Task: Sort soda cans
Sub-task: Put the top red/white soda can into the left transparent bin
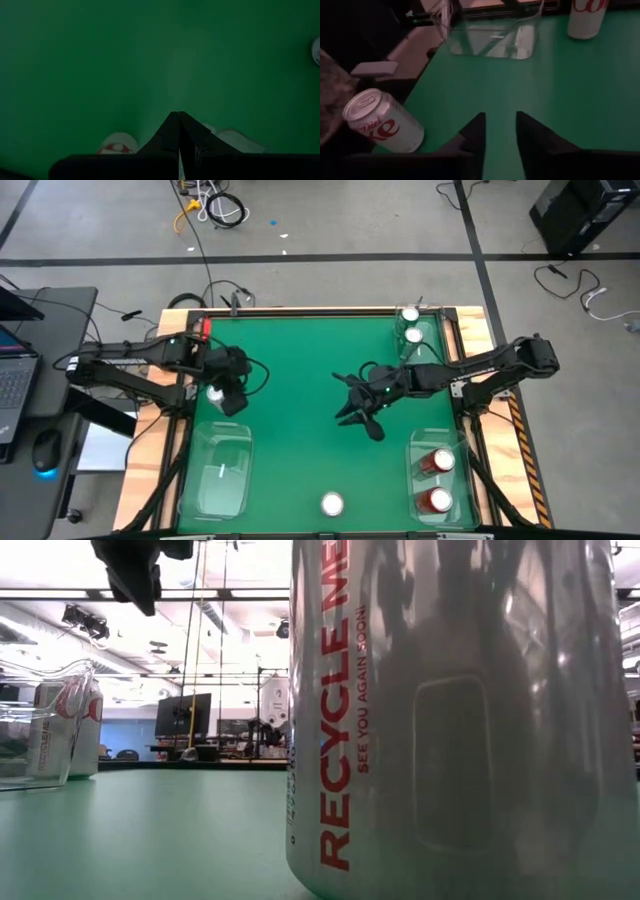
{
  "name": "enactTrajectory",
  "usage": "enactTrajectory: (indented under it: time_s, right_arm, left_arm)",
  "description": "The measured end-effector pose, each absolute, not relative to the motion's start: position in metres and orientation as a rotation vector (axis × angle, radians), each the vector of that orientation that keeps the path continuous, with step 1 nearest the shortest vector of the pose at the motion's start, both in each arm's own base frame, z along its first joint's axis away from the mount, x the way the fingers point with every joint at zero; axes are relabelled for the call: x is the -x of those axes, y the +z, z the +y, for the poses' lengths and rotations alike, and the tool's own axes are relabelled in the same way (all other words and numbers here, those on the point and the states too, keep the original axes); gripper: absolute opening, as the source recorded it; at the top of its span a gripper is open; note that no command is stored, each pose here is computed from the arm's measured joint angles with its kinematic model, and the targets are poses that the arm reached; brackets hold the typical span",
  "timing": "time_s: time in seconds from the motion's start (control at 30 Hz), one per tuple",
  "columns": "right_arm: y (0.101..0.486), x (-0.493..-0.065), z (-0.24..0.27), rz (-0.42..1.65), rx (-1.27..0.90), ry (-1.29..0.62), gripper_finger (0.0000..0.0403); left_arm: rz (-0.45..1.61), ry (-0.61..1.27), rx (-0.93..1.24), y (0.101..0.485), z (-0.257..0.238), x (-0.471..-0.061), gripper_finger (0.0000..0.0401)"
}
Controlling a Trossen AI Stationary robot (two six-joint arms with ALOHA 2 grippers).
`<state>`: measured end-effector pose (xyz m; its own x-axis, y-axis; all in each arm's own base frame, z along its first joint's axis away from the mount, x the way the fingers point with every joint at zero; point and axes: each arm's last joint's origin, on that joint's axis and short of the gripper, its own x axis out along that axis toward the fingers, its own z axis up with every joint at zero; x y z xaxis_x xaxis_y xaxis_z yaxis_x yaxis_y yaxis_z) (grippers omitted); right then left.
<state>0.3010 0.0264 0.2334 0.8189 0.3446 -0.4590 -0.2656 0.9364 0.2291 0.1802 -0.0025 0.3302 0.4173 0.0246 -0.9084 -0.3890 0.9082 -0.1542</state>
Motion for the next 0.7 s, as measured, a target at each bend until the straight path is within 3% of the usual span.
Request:
enactTrajectory:
  time_s: [0.17, 0.43, 0.7]
  right_arm:
    - [0.236, -0.302, 0.032, 0.522, -0.135, 0.279, 0.0157]
    - [0.237, -0.302, 0.032, 0.516, -0.114, 0.259, 0.0189]
    - [0.236, -0.302, 0.027, 0.524, -0.082, 0.255, 0.0190]
  left_arm:
    - [1.184, 0.308, 0.437, 0.325, -0.010, -0.181, 0.0001]
    - [1.416, 0.710, 0.510, 0.307, -0.008, -0.172, 0.0010]
    - [1.461, 0.735, 0.489, 0.300, -0.009, -0.180, 0.0106]
